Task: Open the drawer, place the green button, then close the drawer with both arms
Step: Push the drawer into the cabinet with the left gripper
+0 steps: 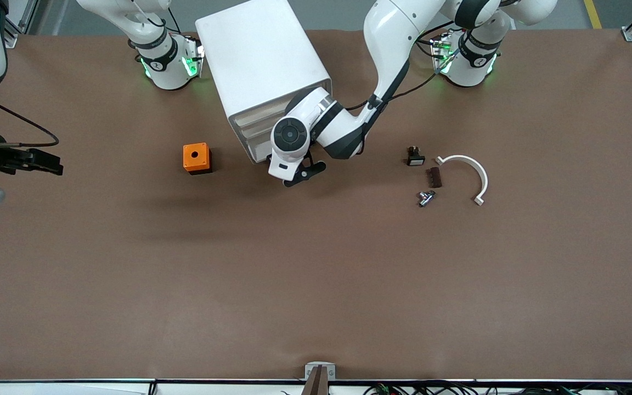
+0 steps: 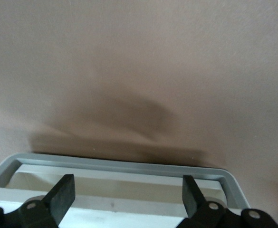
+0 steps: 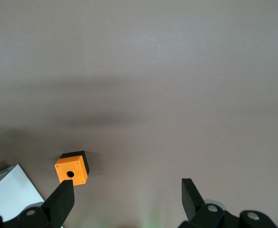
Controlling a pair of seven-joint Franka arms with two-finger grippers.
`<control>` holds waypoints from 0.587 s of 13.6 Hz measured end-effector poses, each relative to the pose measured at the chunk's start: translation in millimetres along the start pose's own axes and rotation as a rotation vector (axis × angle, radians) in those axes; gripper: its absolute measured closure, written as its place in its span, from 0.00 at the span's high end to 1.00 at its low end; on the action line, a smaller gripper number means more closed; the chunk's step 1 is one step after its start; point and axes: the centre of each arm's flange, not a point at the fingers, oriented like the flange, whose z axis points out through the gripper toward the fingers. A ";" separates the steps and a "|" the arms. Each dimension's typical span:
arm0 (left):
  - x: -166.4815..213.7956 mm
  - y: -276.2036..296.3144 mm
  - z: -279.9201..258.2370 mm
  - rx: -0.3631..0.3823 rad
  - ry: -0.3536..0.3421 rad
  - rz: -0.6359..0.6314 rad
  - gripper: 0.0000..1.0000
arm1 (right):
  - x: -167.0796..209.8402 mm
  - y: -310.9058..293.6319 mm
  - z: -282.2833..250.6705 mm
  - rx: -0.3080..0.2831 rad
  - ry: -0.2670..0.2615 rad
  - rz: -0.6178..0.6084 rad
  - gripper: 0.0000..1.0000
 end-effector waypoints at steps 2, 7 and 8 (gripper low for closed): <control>-2.2 -0.7 4.1 -0.009 -0.045 -0.022 1.00 | -0.3 1.0 -9.9 0.000 0.021 0.002 1.00; -6.8 -1.5 10.9 -0.030 -0.137 -0.063 1.00 | -2.5 1.1 -21.5 -0.001 0.046 0.002 1.00; -7.5 -1.6 11.9 -0.033 -0.153 -0.069 1.00 | -4.5 1.1 -24.8 0.000 0.052 0.002 1.00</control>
